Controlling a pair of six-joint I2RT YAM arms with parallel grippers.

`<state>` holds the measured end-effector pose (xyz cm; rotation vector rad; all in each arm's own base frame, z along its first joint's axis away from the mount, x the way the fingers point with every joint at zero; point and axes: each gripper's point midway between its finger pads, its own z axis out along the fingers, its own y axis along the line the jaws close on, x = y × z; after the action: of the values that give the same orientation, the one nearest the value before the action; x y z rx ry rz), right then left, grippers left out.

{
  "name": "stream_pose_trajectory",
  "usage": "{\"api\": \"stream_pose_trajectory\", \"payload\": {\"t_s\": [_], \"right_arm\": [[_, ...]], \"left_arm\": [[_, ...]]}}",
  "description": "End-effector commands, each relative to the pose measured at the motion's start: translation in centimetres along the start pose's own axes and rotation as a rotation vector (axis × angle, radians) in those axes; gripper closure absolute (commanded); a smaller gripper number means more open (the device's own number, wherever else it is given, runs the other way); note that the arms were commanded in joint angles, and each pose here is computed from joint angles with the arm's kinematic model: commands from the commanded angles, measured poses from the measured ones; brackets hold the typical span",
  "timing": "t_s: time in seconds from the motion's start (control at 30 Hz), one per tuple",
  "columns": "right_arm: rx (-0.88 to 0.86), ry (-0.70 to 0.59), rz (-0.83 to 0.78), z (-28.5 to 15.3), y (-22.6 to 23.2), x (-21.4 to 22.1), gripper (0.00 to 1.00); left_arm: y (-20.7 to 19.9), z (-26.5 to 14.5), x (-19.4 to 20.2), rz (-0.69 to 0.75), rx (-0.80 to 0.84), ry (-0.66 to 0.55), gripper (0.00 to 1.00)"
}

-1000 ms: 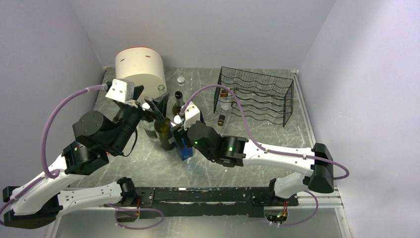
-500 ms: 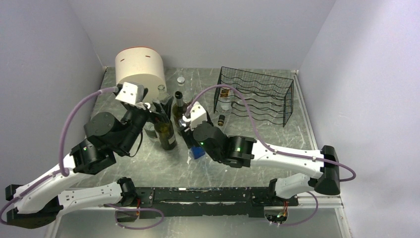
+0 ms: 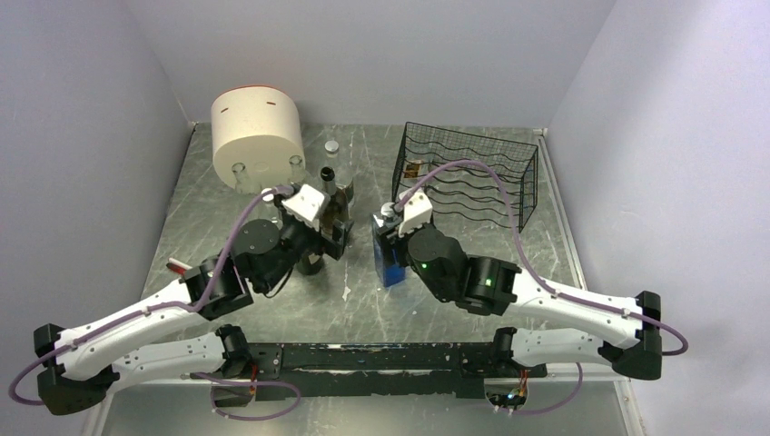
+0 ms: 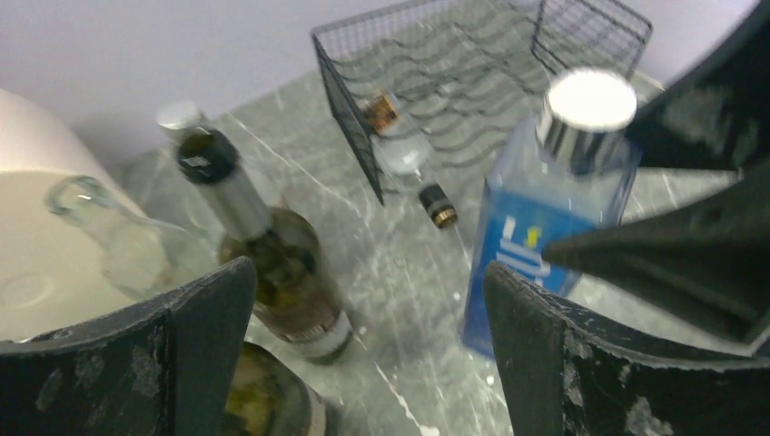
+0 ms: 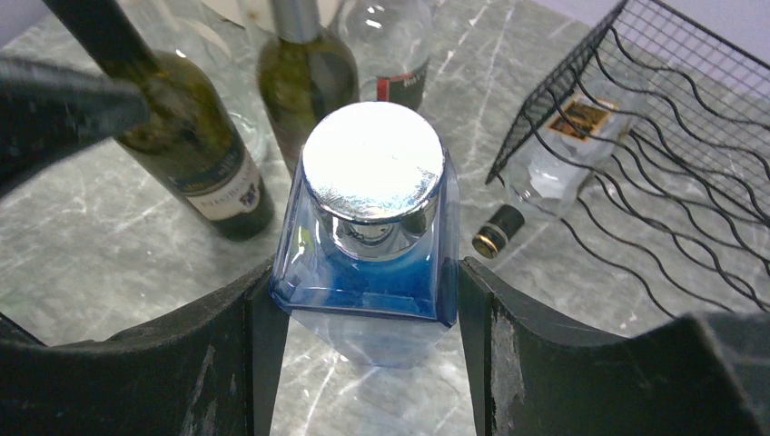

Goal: Put the wine bottle on the wine rack

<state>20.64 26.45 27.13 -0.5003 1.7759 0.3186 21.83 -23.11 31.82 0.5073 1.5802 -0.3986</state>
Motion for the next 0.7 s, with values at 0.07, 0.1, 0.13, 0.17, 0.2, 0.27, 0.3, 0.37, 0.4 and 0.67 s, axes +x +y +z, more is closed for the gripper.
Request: {"api": "stream_pose_trajectory", "payload": {"t_s": [0.07,0.1,0.13,0.17,0.2,0.27,0.3,0.37,0.4,0.67], "right_arm": [[0.013,-0.177,0.193,-2.1,-1.8,-5.1,0.77],[0.011,-0.181,0.195,-2.3,-1.9,-5.2,0.77],[0.004,-0.186,0.195,-2.5,-2.0,-5.4,0.77],[-0.003,-0.190,0.198,-2.7,-2.0,-5.6,0.77],[-0.004,-0.192,0.202,-3.0,-2.2,-5.8,0.77],[-0.018,-0.201,0.208,-3.4,-2.3,-6.3,0.78],[-0.027,-0.206,0.214,-3.6,-2.3,-6.5,0.78],[-0.046,-0.216,0.224,-4.1,-2.2,-6.8,0.78],[-0.054,-0.223,0.230,-4.3,-2.3,-7.1,0.78],[-0.090,-0.258,0.273,-5.6,-2.6,-8.3,0.78]], "left_arm": [[-4.1,0.5,2.4,-0.046,0.206,-0.145,0.01],[-4.6,0.5,3.1,-0.067,0.226,-0.174,0.01],[-5.4,0.5,3.5,-0.072,0.267,-0.213,0.01],[-6.1,0.5,3.9,-0.072,0.303,-0.250,0.00],[-6.7,0.6,4.4,-0.083,0.328,-0.263,0.00],[-7.5,1.2,5.5,-0.089,0.353,-0.251,0.00],[-7.9,1.7,5.9,-0.078,0.357,-0.244,0.00],[-8.7,2.5,7.2,-0.054,0.374,-0.209,0.00],[-9.0,2.8,7.6,-0.042,0.382,-0.204,0.00],[-11.6,4.1,10.1,-0.059,0.498,-0.199,0.01]]}}
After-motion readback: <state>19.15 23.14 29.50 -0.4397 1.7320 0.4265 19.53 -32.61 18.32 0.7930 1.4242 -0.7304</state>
